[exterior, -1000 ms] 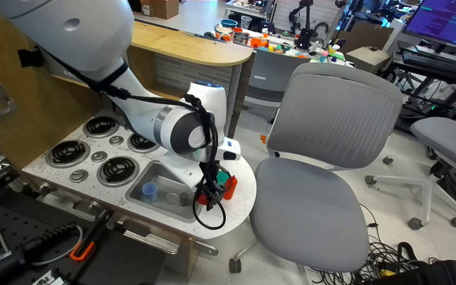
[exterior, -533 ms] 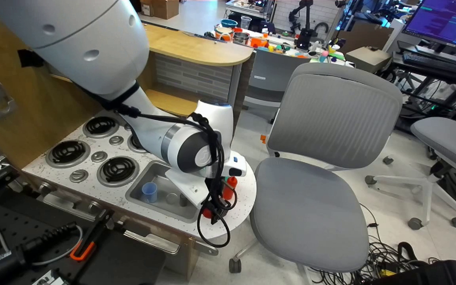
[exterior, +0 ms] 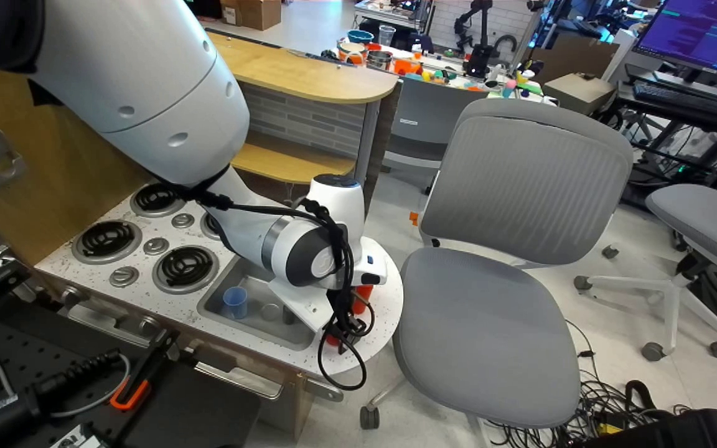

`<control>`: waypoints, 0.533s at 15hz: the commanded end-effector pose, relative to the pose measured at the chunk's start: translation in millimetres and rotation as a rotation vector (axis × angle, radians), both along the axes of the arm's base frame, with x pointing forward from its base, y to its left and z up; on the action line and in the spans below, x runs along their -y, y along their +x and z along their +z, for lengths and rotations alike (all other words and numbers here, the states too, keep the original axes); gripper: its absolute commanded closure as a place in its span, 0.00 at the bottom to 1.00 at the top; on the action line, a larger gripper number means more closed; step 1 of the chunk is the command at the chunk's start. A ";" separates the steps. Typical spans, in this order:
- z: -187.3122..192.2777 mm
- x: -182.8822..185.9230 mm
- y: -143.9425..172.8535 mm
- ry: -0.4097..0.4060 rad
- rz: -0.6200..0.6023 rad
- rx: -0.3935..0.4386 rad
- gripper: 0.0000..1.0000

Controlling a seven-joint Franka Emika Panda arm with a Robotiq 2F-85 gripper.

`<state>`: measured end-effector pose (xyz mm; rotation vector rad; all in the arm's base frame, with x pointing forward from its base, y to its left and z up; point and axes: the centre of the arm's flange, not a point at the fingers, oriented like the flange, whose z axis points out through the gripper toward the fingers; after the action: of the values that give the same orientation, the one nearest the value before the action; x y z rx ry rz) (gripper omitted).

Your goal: Remove the red ball from the sink and place it on the right side of the countertop

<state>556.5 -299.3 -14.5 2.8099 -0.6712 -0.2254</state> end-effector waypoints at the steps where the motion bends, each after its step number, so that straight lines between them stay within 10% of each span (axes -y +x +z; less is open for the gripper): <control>1: -13.0 1.3 15.1 -0.005 0.004 0.023 0.76; 3: -13.3 -1.1 15.4 0.001 0.007 0.017 0.61; 4: -9.6 -2.7 15.3 0.004 0.006 0.019 0.27; 8: 3.2 -11.0 13.2 0.007 0.024 0.052 0.09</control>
<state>567.1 -296.5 -19.2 2.8138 -0.6528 -0.2015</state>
